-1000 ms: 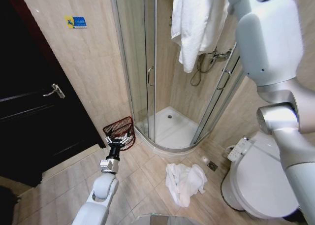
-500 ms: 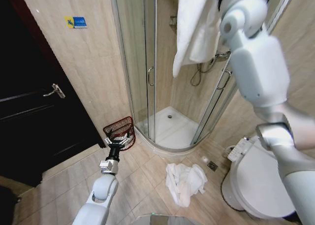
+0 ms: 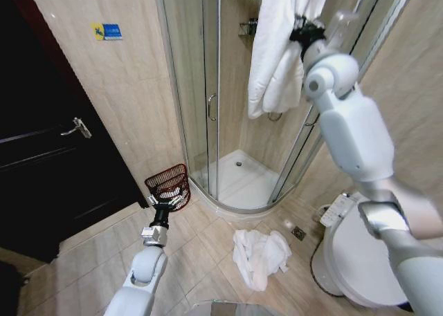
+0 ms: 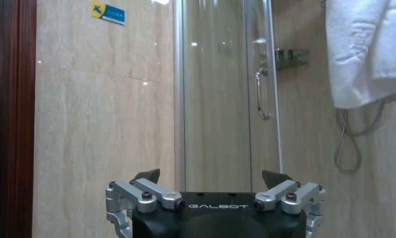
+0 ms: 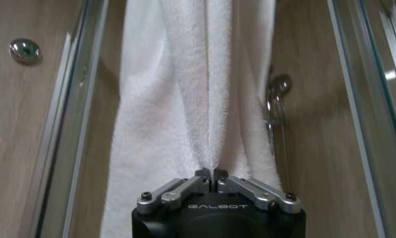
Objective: Discard the used towel into the hamper.
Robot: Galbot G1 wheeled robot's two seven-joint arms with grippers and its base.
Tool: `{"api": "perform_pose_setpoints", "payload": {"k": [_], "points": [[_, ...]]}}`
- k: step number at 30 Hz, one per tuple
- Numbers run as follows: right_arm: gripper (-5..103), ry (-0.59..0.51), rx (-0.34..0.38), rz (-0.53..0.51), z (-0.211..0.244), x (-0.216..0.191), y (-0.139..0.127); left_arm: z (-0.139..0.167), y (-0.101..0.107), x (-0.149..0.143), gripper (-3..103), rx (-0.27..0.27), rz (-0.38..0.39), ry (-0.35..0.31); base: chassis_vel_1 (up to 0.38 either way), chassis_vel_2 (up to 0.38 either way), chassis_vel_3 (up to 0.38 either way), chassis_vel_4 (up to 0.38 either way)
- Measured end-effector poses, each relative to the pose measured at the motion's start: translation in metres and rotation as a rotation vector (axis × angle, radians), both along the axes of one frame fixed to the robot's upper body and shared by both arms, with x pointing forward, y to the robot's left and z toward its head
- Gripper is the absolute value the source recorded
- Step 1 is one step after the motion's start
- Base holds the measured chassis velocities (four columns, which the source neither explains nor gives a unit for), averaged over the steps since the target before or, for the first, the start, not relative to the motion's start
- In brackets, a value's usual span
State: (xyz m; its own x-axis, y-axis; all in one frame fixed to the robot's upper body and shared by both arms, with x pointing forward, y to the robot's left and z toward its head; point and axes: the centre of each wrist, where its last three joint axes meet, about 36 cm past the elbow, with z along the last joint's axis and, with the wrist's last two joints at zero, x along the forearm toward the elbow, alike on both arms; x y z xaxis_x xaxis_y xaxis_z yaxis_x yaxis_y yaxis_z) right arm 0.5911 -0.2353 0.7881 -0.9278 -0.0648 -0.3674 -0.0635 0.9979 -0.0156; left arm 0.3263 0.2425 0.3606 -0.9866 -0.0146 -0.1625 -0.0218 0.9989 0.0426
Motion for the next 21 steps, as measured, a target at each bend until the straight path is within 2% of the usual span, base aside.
{"api": "perform_pose_setpoints", "payload": {"k": [9,21], "points": [[1,0.055,-0.002,-0.015,-0.053,-0.013,-0.015,-0.004,0.000,-0.002,100,0.010,0.002,0.011,0.000,0.000,0.000,0.000],[1,0.091,-0.013,-0.019,-0.086,-0.031,-0.024,-0.008,-0.005,-0.004,100,0.017,-0.006,0.013,0.000,0.000,0.000,0.000]]}}
